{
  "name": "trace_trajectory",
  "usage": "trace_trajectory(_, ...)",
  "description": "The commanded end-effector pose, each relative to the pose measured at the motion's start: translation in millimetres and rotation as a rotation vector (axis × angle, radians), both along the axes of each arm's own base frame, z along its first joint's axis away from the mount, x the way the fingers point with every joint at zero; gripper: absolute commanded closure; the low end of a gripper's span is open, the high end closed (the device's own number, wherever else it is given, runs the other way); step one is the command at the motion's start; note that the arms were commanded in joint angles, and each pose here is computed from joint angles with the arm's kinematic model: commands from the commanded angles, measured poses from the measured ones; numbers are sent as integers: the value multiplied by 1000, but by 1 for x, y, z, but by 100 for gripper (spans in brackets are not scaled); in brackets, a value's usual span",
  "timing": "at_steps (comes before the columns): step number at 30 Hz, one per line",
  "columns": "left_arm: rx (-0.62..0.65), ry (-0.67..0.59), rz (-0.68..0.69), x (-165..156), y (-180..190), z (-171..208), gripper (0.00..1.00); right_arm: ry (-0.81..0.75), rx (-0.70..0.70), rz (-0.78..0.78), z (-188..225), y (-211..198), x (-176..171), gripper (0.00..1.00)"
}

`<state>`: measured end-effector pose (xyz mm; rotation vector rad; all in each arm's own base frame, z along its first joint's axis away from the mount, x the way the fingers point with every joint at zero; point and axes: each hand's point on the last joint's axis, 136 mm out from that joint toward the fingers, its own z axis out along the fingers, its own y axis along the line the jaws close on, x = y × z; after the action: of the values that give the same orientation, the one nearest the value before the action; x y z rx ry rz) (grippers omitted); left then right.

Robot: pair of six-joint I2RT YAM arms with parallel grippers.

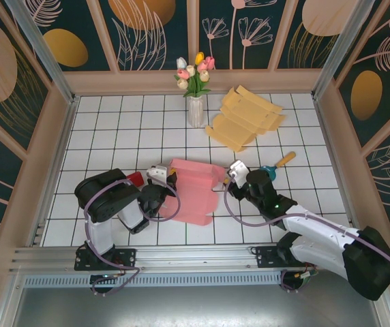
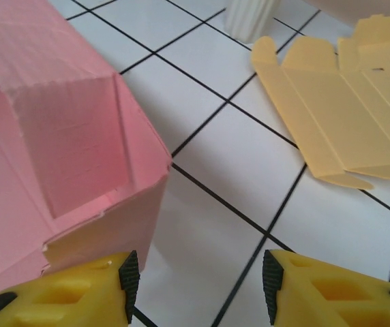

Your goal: Fold the paper box

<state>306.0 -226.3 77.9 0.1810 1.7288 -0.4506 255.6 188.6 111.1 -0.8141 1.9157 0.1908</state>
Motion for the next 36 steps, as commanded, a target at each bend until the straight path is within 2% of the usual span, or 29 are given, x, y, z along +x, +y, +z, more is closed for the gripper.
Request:
trace_trajectory(1, -119, -90, -11, 0, -3, 36, 100, -44, 58, 101, 16, 20, -4, 47)
trace_trajectory(18, -166, -92, -47, -5, -6, 45, 100, -34, 124, 227, 23, 44, -19, 48)
trace_trajectory(31, -210, -78, -45, -5, -7, 50, 100, -43, 190, 236, 31, 72, -19, 59)
trace_trajectory(36, -229, -58, 12, -1, 1, 48, 100, -68, 209, 217, 41, 89, -16, 61)
